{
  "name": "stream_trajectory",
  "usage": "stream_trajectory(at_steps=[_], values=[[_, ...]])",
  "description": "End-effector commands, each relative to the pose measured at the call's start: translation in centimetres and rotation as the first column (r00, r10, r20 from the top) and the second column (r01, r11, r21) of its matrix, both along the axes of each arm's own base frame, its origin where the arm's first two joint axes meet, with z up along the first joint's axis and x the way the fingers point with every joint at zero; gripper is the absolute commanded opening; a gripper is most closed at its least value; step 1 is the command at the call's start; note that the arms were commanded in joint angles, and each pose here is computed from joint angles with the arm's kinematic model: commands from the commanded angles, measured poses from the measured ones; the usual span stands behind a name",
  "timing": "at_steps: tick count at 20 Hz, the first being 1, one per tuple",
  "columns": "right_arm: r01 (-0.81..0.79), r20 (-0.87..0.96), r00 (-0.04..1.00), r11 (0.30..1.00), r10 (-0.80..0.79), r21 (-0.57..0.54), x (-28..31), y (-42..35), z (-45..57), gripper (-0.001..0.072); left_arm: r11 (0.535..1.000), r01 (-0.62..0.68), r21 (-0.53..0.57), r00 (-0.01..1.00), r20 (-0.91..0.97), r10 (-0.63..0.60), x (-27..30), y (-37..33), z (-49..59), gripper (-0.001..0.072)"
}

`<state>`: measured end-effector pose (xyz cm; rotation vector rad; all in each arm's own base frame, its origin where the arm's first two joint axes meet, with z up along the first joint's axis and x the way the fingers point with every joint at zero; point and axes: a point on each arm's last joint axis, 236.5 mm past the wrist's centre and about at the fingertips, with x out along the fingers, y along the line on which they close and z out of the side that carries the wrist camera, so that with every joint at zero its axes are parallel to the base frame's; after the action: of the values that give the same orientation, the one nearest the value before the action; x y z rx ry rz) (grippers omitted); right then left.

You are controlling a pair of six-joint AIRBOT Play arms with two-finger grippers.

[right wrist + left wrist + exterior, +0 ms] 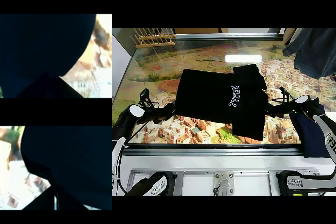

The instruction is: Fold the clothes and pants, and hang the long-sleeved shirts on hangers.

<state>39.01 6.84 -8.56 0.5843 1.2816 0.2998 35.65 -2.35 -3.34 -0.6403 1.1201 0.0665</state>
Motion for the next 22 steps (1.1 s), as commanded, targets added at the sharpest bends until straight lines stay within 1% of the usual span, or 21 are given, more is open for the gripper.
stream_trajectory(at_steps=[1,2,4,6,9,11,12,14,16,18,20,21,22], values=[[-0.013,0.204,0.979,0.997,0.028,-0.071,3.3,-1.5,7.2,0.0010,1.000,0.017,0.014,0.994,0.112,-0.019,2.7,0.2,5.4,0.0006],[-0.014,0.307,0.951,0.995,0.045,-0.103,4.5,-2.0,11.8,0.0010,0.999,0.023,0.034,0.978,0.206,-0.029,4.0,0.3,9.3,0.0006],[-0.003,0.505,0.859,0.988,0.082,-0.156,5.5,-2.4,21.9,0.0010,0.997,0.010,0.078,0.901,0.432,-0.043,5.6,0.6,19.7,0.0006],[0.044,0.704,0.701,0.979,0.112,-0.200,4.2,-2.2,33.3,0.0010,0.993,-0.013,0.115,0.767,0.638,-0.064,4.1,0.3,30.9,0.0006],[0.138,0.888,0.436,0.965,0.142,-0.222,-1.4,-1.4,46.7,0.0010,0.986,-0.063,0.152,0.517,0.850,-0.097,-2.4,-0.6,44.6,0.0006],[0.222,0.960,0.243,0.956,0.136,-0.191,-6.5,-1.2,53.5,0.0010,0.983,-0.100,0.156,0.359,0.927,-0.110,-7.7,-1.2,50.6,0.0006],[0.251,0.976,0.169,0.952,0.133,-0.174,-8.8,-1.0,55.7,0.0010,0.981,-0.115,0.155,0.294,0.949,-0.115,-10.1,-1.5,52.7,0.0006],[0.285,0.989,0.058,0.947,0.138,-0.149,-13.0,-0.6,58.8,0.0010,0.979,-0.144,0.141,0.169,0.979,-0.116,-14.6,-1.8,55.9,0.0006],[0.293,0.990,0.000,0.946,0.144,-0.138,-15.9,-0.1,60.1,0.0010,0.978,-0.165,0.125,0.088,0.990,-0.112,-17.4,-1.9,57.5,0.0006],[0.285,0.994,-0.013,0.953,0.111,-0.103,-17.2,0.2,60.7,0.0010,0.978,-0.171,0.119,0.065,0.992,-0.109,-18.4,-2.0,57.7,0.0006],[0.264,0.997,0.021,0.961,0.080,-0.082,-17.0,0.4,60.1,0.0009,0.979,-0.163,0.122,0.111,0.988,-0.104,-16.8,-1.8,56.3,0.0006],[0.246,0.996,0.063,0.966,0.068,-0.081,-16.3,0.5,59.2,0.0009,0.980,-0.154,0.128,0.160,0.982,-0.103,-15.2,-1.7,54.9,0.0006],[0.221,0.990,0.132,0.972,0.052,-0.080,-15.1,0.7,57.8,0.0009,0.981,-0.141,0.133,0.218,0.971,-0.101,-13.3,-1.5,53.3,0.0006]])
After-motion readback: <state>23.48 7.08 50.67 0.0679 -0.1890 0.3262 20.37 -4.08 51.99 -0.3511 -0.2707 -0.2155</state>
